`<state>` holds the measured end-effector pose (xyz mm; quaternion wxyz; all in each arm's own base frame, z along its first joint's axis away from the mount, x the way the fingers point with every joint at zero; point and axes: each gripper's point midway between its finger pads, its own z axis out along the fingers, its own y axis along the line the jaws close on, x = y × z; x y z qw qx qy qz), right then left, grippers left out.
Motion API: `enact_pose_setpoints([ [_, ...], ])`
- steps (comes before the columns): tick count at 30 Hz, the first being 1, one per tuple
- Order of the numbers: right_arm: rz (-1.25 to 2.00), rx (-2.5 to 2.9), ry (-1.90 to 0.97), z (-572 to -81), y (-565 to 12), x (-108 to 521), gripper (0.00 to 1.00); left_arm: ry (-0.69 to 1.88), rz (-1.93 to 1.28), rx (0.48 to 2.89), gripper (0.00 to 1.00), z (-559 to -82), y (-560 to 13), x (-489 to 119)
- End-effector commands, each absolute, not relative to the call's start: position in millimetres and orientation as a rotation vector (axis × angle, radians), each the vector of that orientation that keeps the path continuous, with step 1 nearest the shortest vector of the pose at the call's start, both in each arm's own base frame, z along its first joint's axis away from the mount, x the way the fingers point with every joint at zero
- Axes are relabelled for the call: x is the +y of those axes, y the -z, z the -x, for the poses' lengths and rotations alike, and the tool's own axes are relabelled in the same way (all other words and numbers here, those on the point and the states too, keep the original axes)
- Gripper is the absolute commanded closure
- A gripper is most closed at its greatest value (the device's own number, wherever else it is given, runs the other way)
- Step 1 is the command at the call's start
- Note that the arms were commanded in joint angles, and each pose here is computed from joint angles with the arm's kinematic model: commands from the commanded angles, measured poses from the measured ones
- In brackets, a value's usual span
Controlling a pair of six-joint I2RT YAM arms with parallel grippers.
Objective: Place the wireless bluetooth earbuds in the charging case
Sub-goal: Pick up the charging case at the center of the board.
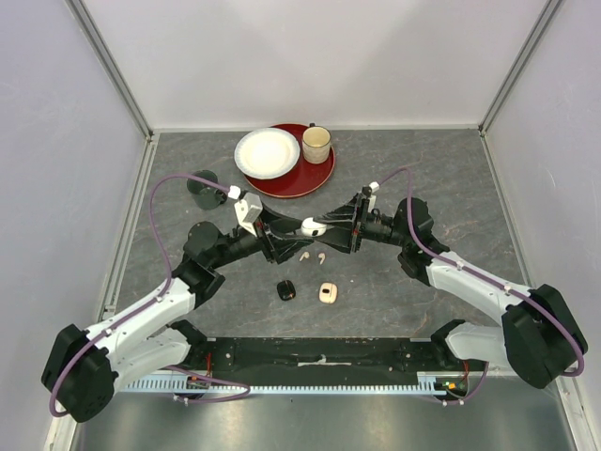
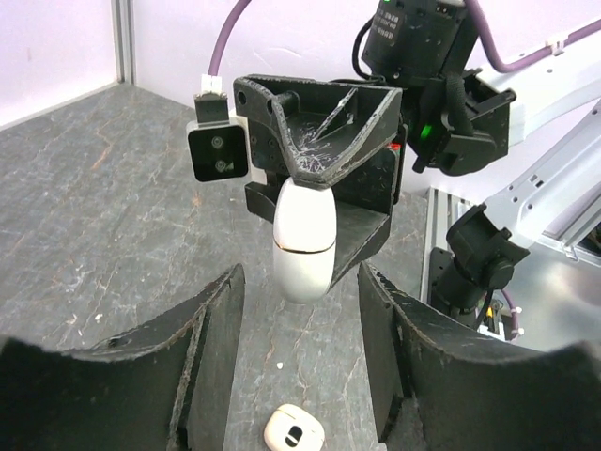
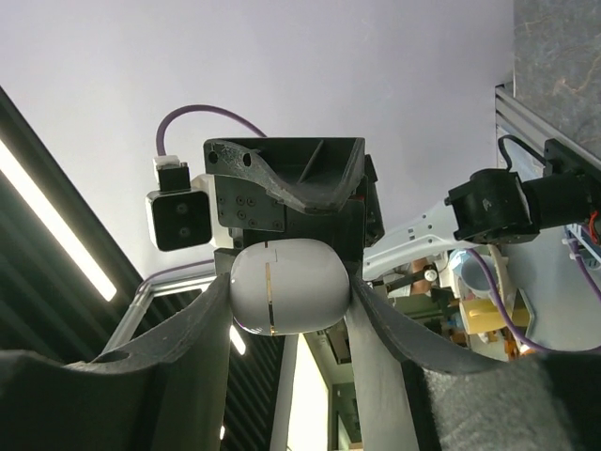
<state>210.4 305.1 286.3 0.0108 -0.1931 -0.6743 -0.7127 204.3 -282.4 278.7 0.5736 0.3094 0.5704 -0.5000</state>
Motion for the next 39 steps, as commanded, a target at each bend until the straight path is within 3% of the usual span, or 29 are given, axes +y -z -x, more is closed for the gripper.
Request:
enact_pose_setpoints([
  [1, 0.566, -2.018, 2.303, -208.2, -306.0, 303.1, 0.99, 1.219, -0.703, 1.23, 0.43, -200.1, -300.7, -284.1],
  [11, 0.532, -2.016, 2.3, -207.2, -308.0, 305.9, 1.0, 1.284, -0.738, 1.209, 0.53, -199.5, -305.7, -295.3],
  [25, 0.529, -2.023, 2.277, -205.9, -299.6, 308.8, 1.0, 1.32, -0.723, 1.191, 0.55, -200.2, -309.3, -300.5],
  [31, 0.518, -2.017, 2.289, -204.1, -302.7, 308.6, 1.0, 1.33, -0.723, 1.203, 0.68, -200.0, -305.4, -303.0],
  [35, 0.521, -2.017, 2.286, -203.7, -302.0, 308.4, 1.0, 1.333, -0.722, 1.201, 0.88, -199.9, -305.6, -305.2],
  [39, 0.52, -2.019, 2.283, -203.0, -300.0, 308.1, 0.97, 1.342, -0.74, 1.208, 0.98, -198.8, -303.0, -308.1],
])
